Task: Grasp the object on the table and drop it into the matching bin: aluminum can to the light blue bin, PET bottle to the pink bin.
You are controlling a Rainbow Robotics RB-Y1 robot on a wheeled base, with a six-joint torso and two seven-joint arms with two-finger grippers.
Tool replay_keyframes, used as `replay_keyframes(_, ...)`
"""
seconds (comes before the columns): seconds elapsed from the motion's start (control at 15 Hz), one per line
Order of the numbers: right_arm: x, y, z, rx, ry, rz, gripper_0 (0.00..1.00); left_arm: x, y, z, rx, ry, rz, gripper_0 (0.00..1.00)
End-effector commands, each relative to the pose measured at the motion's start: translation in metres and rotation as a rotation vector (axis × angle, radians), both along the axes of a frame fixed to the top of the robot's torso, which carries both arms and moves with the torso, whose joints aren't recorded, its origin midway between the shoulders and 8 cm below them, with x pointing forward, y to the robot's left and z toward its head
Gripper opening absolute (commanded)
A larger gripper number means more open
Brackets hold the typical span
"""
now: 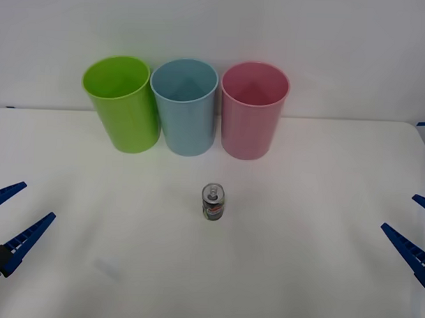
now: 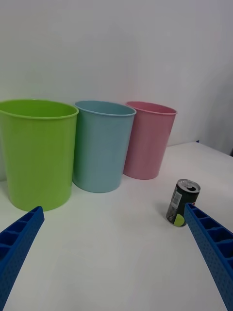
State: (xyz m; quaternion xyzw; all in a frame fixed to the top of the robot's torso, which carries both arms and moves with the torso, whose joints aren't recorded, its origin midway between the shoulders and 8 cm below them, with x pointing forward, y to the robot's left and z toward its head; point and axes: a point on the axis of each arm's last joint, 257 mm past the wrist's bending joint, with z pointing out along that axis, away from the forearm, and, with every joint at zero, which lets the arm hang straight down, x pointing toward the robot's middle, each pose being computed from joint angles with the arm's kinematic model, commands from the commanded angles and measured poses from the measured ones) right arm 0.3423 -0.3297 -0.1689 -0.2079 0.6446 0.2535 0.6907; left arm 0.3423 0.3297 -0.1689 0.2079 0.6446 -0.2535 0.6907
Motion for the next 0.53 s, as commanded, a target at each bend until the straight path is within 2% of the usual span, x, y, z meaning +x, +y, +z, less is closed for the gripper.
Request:
replay_keyframes(0.07, 0.000, 0.000, 0.002, -0.010, -0.007, 0.004, 1.00, 0.000, 0.000, 0.000, 0.000, 0.000, 0.000, 1.00)
replay_keyframes(0.27, -0.003, 0.002, 0.011, -0.031, -0.014, 0.017, 1.00, 0.000, 0.000, 0.000, 0.000, 0.000, 0.000, 1.00)
replay_keyframes(0.53, -0.001, 0.016, 0.002, -0.053, -0.003, 0.051, 1.00, 0.000, 0.000, 0.000, 0.000, 0.000, 0.000, 1.00)
